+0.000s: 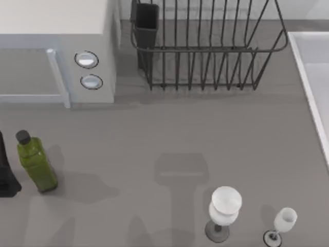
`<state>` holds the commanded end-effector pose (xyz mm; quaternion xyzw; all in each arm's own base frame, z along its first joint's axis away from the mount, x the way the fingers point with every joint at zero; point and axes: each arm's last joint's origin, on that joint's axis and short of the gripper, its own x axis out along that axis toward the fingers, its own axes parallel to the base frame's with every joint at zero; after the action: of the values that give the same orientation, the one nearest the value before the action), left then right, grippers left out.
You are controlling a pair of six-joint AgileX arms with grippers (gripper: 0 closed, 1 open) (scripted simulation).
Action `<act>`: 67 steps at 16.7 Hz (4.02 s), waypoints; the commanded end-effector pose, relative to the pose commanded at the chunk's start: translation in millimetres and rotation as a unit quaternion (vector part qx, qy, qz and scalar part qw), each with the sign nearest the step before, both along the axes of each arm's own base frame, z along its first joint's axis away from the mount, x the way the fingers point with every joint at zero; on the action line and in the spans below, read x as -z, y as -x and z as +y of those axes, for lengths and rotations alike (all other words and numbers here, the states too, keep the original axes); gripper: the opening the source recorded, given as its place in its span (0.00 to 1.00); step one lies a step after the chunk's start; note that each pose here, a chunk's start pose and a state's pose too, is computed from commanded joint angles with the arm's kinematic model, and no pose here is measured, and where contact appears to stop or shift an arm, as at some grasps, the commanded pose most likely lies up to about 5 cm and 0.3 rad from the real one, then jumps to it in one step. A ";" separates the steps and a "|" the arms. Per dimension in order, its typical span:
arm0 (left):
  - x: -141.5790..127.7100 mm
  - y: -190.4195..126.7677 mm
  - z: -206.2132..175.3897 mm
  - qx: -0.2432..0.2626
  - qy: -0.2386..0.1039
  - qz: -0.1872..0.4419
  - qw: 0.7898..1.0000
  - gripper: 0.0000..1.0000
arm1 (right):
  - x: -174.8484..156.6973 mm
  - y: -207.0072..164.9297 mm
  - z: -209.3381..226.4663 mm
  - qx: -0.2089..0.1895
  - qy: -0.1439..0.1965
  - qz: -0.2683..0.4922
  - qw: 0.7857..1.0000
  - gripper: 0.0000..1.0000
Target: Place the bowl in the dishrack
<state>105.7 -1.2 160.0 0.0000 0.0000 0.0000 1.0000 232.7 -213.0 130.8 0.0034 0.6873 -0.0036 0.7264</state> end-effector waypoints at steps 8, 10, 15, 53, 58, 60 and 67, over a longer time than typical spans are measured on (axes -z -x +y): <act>0.0 0.0 0.0 0.000 0.000 0.000 1.000 1.00 | 0.0 0.0 0.0 0.000 0.000 0.000 1.000 0.17; 0.0 0.0 0.0 0.000 0.000 0.000 1.000 1.00 | 0.0 0.0 0.0 0.000 0.000 0.000 1.000 0.02; 0.0 0.0 0.0 0.000 0.000 0.000 1.000 1.00 | 0.0 0.0 0.0 0.000 0.000 0.000 1.000 0.00; 0.0 0.0 0.0 0.000 0.000 0.000 1.000 1.00 | -217.3 -116.8 195.7 -0.131 0.265 -0.219 0.930 0.00; 0.0 0.0 0.0 0.000 0.000 0.000 1.000 1.00 | -244.0 -85.2 366.3 -0.131 0.241 -0.475 0.836 0.00; 0.0 0.0 0.0 0.000 0.000 0.000 1.000 1.00 | -258.7 -48.7 416.5 -0.104 0.183 -0.564 0.798 0.00; 0.0 0.0 0.0 0.000 0.000 0.000 1.000 1.00 | -287.7 47.9 476.6 -0.003 0.011 -0.686 0.728 0.00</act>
<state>105.7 -1.2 160.0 0.0000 0.0000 0.0000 1.0000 184.8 263.7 418.5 -0.0052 0.0020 -0.0058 1.0000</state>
